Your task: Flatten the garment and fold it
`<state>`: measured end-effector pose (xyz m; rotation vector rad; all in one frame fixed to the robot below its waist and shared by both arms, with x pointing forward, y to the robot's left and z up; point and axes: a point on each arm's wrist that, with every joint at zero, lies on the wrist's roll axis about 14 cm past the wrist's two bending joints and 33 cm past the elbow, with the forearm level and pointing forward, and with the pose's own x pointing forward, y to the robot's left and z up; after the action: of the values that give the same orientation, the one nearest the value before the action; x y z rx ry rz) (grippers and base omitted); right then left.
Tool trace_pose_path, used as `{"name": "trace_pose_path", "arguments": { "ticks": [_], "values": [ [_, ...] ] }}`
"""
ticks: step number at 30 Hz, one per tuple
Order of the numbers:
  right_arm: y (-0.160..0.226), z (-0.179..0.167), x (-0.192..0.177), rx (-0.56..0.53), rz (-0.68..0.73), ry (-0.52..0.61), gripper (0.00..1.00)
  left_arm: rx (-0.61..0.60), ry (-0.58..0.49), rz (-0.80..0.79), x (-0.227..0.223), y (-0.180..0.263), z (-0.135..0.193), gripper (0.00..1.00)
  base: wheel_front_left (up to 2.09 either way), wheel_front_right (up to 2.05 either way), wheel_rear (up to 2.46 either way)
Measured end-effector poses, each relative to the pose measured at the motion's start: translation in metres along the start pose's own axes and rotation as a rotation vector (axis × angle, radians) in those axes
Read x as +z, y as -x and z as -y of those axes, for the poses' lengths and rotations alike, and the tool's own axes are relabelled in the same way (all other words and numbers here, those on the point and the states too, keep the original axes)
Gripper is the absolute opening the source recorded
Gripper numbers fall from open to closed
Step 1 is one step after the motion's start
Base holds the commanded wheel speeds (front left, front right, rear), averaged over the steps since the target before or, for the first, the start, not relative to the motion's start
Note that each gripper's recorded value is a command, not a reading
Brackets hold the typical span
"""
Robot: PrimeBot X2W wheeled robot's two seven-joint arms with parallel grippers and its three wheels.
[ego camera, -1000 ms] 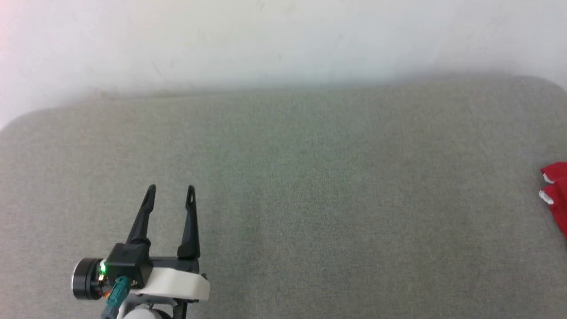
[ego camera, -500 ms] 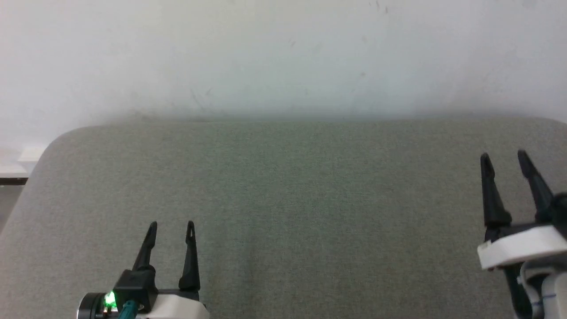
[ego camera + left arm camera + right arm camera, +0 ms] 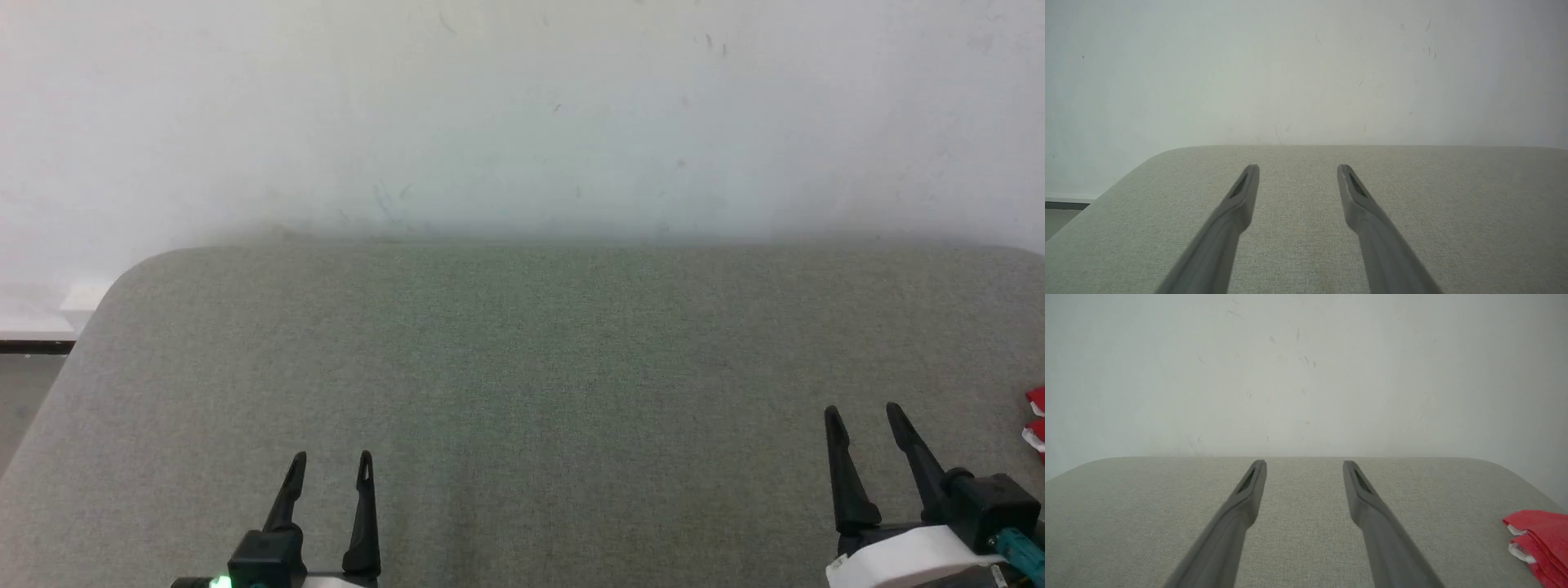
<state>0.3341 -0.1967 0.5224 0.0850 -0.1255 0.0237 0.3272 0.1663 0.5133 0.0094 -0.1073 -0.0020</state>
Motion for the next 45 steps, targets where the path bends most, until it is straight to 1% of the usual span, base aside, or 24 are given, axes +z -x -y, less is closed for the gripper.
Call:
{"name": "trace_pose_path", "arguments": {
  "ticks": [9, 10, 45],
  "values": [
    [0.0022, -0.0004, -0.0025, -0.002, -0.005, 0.005, 1.00, -0.010, 0.012, 0.001, 0.0005, -0.0004, 0.0022, 1.00, 0.00, 0.00, 0.00],
    [0.0021, -0.0006, -0.0028, -0.001, -0.006, 0.004, 0.00, -0.010, 0.012, 0.000, 0.0003, -0.0005, 0.0022, 0.00, 0.00, 0.00, 0.00],
    [-0.0044, -0.0070, -0.0083, 0.022, -0.055, 0.027, 0.00, -0.004, 0.004, -0.044, -0.0029, -0.0088, -0.0012, 0.00, 0.00, 0.00, 0.00]
  ]
}}
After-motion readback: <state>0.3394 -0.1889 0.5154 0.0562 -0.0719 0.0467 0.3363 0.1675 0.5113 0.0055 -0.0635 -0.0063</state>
